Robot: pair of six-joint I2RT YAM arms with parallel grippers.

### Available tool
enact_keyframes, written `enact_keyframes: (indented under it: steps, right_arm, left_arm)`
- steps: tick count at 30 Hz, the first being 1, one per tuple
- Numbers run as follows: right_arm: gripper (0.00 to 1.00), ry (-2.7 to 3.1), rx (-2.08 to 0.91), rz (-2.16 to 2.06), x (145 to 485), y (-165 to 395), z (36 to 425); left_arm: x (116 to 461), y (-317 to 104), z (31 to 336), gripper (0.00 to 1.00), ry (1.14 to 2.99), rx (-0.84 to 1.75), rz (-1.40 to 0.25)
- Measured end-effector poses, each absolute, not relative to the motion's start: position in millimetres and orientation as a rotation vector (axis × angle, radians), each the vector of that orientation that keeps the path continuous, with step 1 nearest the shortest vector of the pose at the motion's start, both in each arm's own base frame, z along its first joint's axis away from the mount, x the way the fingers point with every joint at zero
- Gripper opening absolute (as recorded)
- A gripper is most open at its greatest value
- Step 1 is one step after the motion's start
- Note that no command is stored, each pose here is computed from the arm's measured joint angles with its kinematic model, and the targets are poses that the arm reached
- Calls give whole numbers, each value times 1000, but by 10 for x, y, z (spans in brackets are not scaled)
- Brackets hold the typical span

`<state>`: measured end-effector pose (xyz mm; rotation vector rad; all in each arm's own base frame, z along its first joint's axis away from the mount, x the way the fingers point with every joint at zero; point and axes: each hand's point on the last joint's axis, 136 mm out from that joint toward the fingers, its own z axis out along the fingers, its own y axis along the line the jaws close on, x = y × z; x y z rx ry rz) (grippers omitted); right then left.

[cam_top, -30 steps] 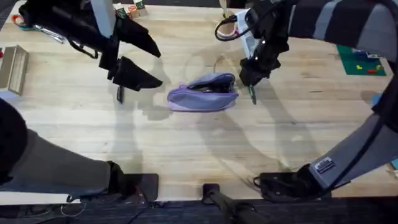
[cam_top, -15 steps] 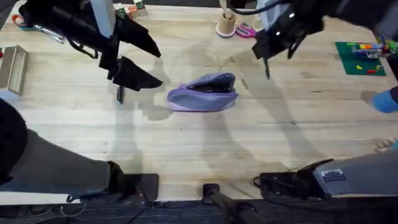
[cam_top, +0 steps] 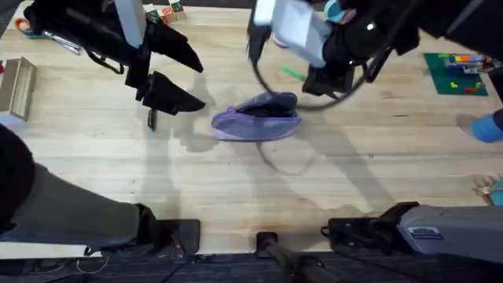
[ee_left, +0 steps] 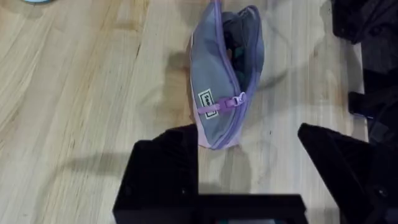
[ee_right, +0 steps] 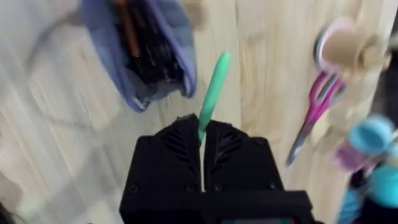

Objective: Unzip the bag, pick up the pens from the table one at a time and place them inside, then zip the bag closed.

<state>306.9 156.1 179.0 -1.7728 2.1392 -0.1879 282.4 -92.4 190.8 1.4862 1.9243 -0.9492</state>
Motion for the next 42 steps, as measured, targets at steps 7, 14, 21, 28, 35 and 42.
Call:
enact_keyframes:
  steps: [7,14,21,28,35,42]
  right_arm:
    - [32,1844,-2092,-199,2898,1855,1773]
    - [32,1748,-2225,-197,2866,1948,1646]
    - [32,1742,-2273,-143,2929,2068,1414]
    - [32,1745,-2315,-74,2919,2176,1204]
    - [32,1737,-2346,-4,2870,2284,1068]
    - [32,1683,-2345,88,2773,2453,1086]
  left_arm:
    - [2824,-924,1908,995,1924,1486,-949]
    - [2823,-924,1907,995,1924,1486,-949]
    - [2824,-924,1908,994,1924,1486,-949]
    - [2824,-924,1908,995,1924,1486,-949]
    - [2823,-924,1907,995,1925,1486,-949]
    - [2824,-924,1908,995,1924,1486,-949]
